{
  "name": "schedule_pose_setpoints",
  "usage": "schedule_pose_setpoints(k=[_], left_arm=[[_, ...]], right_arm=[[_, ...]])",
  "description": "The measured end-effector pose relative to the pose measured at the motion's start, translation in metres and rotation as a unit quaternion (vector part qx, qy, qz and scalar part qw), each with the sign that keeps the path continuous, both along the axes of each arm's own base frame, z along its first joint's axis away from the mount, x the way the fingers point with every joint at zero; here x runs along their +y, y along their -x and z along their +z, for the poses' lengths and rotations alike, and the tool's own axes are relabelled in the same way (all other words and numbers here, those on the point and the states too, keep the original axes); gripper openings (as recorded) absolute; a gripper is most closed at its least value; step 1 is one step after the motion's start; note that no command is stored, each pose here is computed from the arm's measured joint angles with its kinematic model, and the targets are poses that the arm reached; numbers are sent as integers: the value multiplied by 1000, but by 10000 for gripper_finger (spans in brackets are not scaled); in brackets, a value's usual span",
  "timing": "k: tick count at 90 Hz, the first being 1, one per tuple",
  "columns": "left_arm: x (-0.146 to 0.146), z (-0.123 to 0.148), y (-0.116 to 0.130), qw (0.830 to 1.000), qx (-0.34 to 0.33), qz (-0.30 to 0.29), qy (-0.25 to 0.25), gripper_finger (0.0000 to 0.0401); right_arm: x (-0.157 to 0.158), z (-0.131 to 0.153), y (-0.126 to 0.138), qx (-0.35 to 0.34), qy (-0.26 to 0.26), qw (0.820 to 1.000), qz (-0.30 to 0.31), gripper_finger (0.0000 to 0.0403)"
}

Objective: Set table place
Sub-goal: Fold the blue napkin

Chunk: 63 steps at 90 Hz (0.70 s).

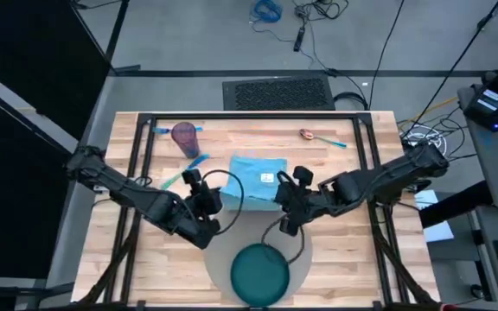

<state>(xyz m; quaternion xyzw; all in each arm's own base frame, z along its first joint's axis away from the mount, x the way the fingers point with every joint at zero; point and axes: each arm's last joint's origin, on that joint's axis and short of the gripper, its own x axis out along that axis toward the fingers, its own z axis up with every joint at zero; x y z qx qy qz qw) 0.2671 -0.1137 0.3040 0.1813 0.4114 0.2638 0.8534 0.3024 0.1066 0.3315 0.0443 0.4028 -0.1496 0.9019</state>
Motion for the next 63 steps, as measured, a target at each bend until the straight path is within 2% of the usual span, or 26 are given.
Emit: schedule_pose_setpoints(k=[23, 33, 63], left_arm=[[16, -25, -1, 999, 30, 29, -4, 0], [22, -31, -7, 999, 36, 17, -15, 0], [56, -35, -22, 997, 63, 20, -47, 0]], right_arm=[[-20, -19, -13, 56, 6, 998, -30, 0], [-32, -20, -14, 76, 2, 997, -35, 0], [-78, -22, -17, 115, -4, 992, -57, 0]])
